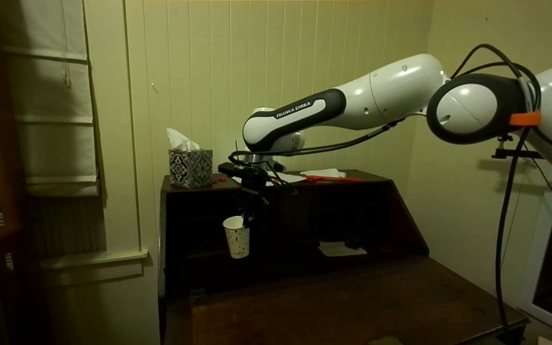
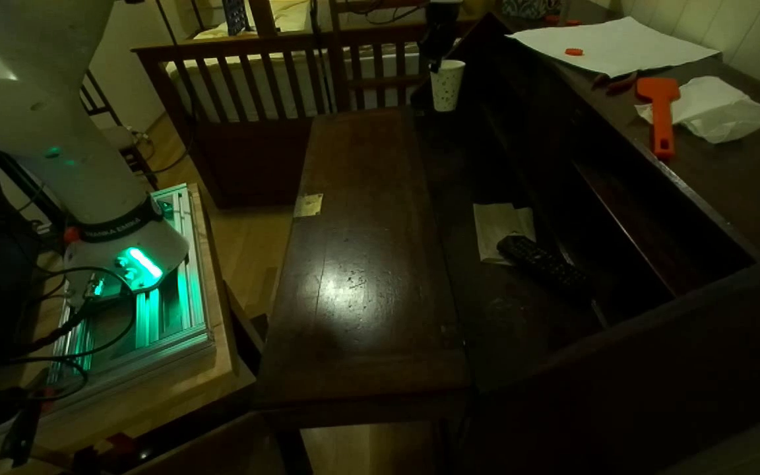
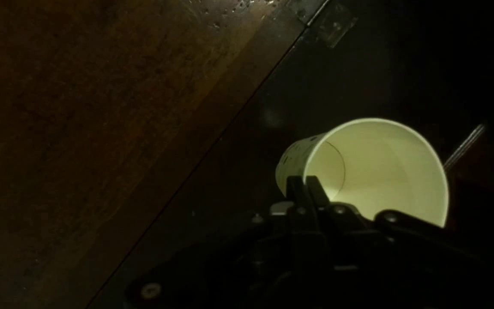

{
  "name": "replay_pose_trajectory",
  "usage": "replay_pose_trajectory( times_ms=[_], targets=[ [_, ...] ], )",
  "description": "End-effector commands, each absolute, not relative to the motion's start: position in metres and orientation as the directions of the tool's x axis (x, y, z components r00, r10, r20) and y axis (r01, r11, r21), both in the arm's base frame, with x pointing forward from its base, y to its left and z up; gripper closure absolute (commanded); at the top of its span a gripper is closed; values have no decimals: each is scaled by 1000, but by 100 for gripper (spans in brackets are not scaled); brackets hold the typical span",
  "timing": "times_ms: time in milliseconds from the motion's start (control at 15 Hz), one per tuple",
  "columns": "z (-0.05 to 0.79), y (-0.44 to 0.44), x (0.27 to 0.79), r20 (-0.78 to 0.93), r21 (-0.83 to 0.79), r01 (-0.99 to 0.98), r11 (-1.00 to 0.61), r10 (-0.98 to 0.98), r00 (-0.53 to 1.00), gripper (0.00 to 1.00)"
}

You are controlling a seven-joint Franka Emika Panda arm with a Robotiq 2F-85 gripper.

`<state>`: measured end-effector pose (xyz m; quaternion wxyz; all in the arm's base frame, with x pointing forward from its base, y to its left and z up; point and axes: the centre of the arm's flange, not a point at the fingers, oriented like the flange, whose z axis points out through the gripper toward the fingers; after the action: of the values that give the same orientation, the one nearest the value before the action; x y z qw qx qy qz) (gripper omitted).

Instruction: Move the cup to the right

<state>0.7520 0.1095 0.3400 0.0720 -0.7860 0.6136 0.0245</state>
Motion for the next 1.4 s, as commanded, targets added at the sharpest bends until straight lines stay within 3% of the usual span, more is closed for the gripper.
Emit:
replay_pose_trajectory(
  times_ms=[0, 267, 1133, 1200, 1333],
  targets=[
    [340, 106, 750, -125, -84, -971, -222, -965, 232, 97],
    [346, 101, 750, -138, -37, -989, -143, -979, 147, 99],
    [318, -90, 707, -68, -83, -874, 478, -878, -474, 99],
    [321, -100, 724, -62, -54, -922, 384, -923, -381, 97],
    [313, -103, 721, -60, -62, -906, 418, -908, -415, 97]
  ],
)
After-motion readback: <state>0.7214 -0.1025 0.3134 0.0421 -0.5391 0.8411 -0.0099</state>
